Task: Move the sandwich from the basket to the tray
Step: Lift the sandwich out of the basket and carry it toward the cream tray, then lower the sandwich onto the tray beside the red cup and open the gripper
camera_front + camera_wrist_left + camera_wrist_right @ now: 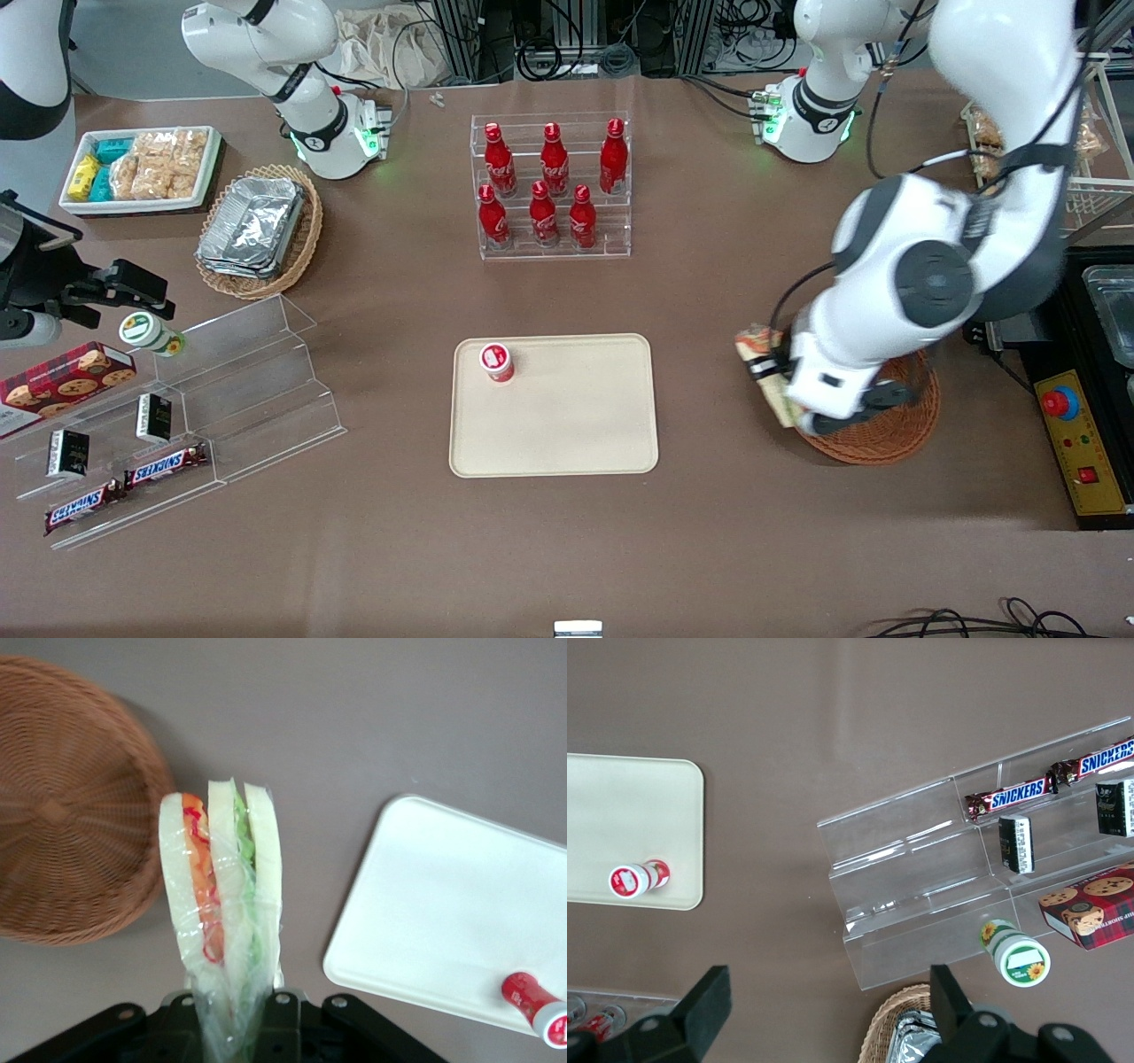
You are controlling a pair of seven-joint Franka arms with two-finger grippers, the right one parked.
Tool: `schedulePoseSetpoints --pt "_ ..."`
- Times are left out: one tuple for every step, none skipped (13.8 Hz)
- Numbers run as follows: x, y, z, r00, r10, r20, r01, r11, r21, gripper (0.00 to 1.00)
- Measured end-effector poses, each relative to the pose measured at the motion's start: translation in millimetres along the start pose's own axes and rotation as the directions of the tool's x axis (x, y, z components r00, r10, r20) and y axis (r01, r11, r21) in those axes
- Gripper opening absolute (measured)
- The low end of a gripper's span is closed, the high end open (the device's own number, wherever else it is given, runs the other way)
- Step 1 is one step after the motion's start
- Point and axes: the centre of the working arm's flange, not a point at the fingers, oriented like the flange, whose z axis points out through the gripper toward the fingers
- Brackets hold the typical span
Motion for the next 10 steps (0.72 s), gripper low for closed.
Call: schedulePoseSetpoints --pt "-10 23 22 0.999 0.040 0.002 -0.040 0.999 0.005 0.16" --pt "-21 44 47 0.997 0.074 0.006 -0.075 0.997 0.009 0.16" --pt "-30 62 71 0.995 0.098 0.012 -0.098 0.995 0.009 0.16" --pt "-37 76 95 0.993 0.116 0.015 -0.116 0.993 0.007 0.16" --pt "-40 86 116 0.991 0.134 0.013 -0.134 0.991 0.002 0.16" --pt "-41 92 134 0.989 0.146 0.010 -0.146 0.989 -0.005 0.16" --pt "-39 94 150 0.988 0.155 0.009 -0.155 0.988 -0.011 0.16" --pt "-40 98 166 0.986 0.169 0.009 -0.169 0.986 -0.013 0.16" --pt "-44 103 179 0.982 0.188 0.005 -0.188 0.982 -0.009 0.16" --pt "-49 109 192 0.978 0.208 0.001 -0.208 0.978 -0.005 0.16"
